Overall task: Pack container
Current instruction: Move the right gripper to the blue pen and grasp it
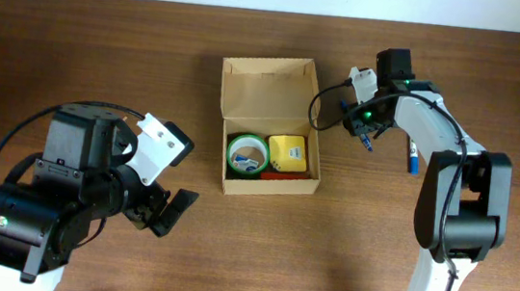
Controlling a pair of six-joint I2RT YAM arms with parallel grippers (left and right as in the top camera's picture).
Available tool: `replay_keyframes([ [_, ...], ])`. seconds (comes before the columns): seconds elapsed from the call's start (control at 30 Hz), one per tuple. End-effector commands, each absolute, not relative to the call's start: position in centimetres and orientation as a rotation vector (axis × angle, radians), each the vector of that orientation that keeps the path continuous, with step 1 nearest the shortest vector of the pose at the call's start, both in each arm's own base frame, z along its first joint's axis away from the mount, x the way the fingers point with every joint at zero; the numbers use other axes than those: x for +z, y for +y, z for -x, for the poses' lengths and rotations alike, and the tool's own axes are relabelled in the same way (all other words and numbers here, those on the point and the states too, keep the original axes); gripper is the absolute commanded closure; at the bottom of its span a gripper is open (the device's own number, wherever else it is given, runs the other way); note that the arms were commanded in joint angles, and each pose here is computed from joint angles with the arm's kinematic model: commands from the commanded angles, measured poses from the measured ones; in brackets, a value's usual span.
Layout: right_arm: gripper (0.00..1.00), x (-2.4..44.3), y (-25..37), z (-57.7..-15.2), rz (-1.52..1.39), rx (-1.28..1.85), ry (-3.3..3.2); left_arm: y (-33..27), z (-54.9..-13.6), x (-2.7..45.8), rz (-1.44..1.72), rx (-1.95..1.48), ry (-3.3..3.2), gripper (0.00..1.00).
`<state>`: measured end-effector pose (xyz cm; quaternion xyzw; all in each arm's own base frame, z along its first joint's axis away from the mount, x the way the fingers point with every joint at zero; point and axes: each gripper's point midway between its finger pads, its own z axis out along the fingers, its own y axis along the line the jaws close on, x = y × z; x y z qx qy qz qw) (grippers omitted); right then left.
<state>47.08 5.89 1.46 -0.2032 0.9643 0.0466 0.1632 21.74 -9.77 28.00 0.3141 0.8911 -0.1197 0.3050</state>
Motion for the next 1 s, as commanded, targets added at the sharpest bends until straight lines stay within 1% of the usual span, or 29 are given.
replay_keyframes([
  [0.0, 0.48, 0.0, 5.8, -46.3, 0.589, 0.155, 2.775, -9.7, -21.9, 28.5, -0.848, -0.308, 2.337, 0.0],
  [0.33, 0.49, -1.1, 5.8, -45.7, 0.589, 0.155, 2.78, -9.7, -21.9, 28.5, -0.848, -0.308, 2.337, 0.01],
  [0.4, 0.57, -1.1, 5.8, -45.7, 0.589, 0.156, 2.779, -9.7, -21.9, 28.5, -0.848, -0.308, 2.337, 0.0],
  [0.47, 0.61, -1.1, 5.8, -45.7, 0.589, 0.155, 2.779, -9.7, -21.9, 28.5, -0.848, -0.308, 2.337, 0.0],
  [0.63, 0.75, -1.1, 5.7, -45.7, 0.589, 0.15, 2.78, -9.7, -21.9, 28.5, -0.848, -0.308, 2.337, 0.0],
  [0.73, 0.83, -1.2, 5.4, -45.8, 0.585, 0.124, 2.785, -9.7, -21.9, 28.5, -0.848, -0.308, 2.337, 0.0],
  [0.8, 0.85, -1.2, 5.4, -45.7, 0.585, 0.124, 2.788, -9.7, -21.8, 28.5, -0.848, -0.308, 2.338, 0.0],
  [0.9, 0.95, -1.2, 5.4, -45.5, 0.567, 0.13, 2.8, -9.7, -21.9, 28.5, -0.848, -0.307, 2.337, 0.01],
  [0.97, 0.96, -1.2, 5.4, -45.5, 0.514, 0.139, 2.813, -9.7, -21.9, 28.5, -0.848, -0.307, 2.337, 0.01],
])
